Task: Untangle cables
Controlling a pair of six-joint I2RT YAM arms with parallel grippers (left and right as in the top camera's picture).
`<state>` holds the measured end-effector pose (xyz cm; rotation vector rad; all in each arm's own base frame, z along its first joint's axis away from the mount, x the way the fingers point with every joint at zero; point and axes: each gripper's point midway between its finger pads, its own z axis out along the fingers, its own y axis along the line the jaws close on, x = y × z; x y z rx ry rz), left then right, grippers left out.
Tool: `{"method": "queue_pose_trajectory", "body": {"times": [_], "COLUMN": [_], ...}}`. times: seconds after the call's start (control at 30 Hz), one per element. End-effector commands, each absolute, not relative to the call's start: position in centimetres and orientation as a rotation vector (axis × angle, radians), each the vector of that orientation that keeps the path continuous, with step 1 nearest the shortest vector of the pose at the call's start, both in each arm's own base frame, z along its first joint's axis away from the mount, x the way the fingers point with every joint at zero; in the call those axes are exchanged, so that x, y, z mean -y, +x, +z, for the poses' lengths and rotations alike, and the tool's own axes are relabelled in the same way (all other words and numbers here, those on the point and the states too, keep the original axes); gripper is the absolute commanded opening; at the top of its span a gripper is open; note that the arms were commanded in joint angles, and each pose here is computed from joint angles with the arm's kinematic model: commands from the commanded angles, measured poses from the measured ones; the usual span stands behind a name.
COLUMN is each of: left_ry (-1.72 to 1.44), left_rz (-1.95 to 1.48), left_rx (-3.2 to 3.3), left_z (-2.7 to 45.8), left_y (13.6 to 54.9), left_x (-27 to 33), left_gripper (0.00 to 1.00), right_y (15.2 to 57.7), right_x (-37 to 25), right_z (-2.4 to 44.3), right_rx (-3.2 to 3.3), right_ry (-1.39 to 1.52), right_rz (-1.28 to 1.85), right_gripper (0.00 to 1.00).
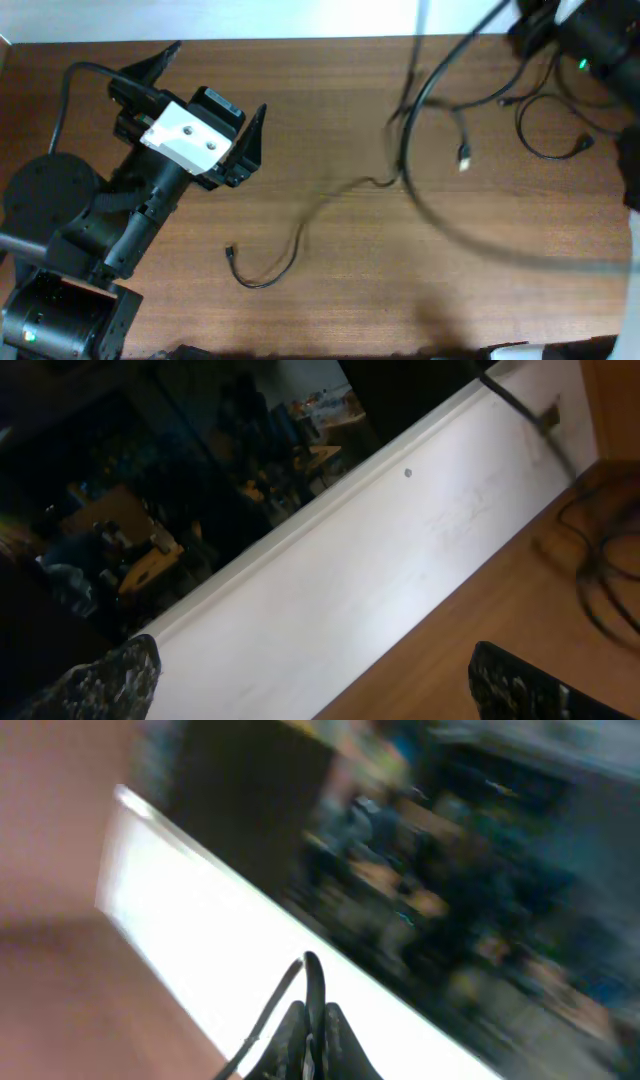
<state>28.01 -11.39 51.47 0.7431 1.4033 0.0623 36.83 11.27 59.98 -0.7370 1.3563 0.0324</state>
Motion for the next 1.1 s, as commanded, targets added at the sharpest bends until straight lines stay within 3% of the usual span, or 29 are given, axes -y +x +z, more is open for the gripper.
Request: {"method": "queue_pose_trajectory", "body": {"times": [0.0,0.13,0.17,0.27,0.3,0.4,0.47,0.6,0.8,0.93,1.07], "left_ry": [0.796,0.817,0.825,0.834,0.827,0.811,0.808,0.803,0.88,0.87,0.86], "left_rz": [-0.016,-0.028,-0.032,-0.037,-0.033,-0.024,-0.022,-0.032,-0.19,-0.18,-0.168], "left_rx": [-1.399,-1.455,-1.478,-1.506,-1.485,-1.443,-1.433,-1.441,-1.495,-1.456,-1.436], "left_z": [50.7,48.9,48.2,47.2,47.8,49.3,49.7,49.6,46.6,47.9,48.7], "left_y": [28.1,30.3,31.2,32.4,32.2,30.5,29.8,29.7,32.2,31.2,30.1], "left_x": [12.8,13.5,13.8,14.2,14.1,13.5,13.3,13.3,16.3,16.0,15.5], "left_gripper": [0.99,0.99,0.99,0.99,0.99,0.99,0.99,0.99,0.99,0.99,0.99], "right_y": [39.3,40.5,40.8,41.2,40.5,36.2,34.3,37.4,37.4,35.2,28.0], "right_x": [0.2,12.8,11.8,0.8,-7.4,-22.2,-26.5,-19.0,-10.9,-15.7,-24.3], "right_z": [60.4,56.1,55.2,58.3,58.6,58.3,58.4,57.2,59.2,60.0,62.1], "right_rx": [-1.45,-1.687,-1.697,-1.491,-1.418,-1.28,-1.256,-1.417,-1.425,-1.331,-1.113], "right_ry": [-0.557,-0.354,-0.416,-0.575,-0.692,-0.91,-0.923,-0.796,-0.691,-0.798,-0.993], "right_rz": [-0.552,-0.779,-0.694,-0.345,-0.172,0.091,0.103,-0.03,-0.125,0.159,0.508], "right_gripper": [0.04,0.04,0.04,0.04,0.04,0.04,0.04,0.04,0.04,0.04,0.04]}}
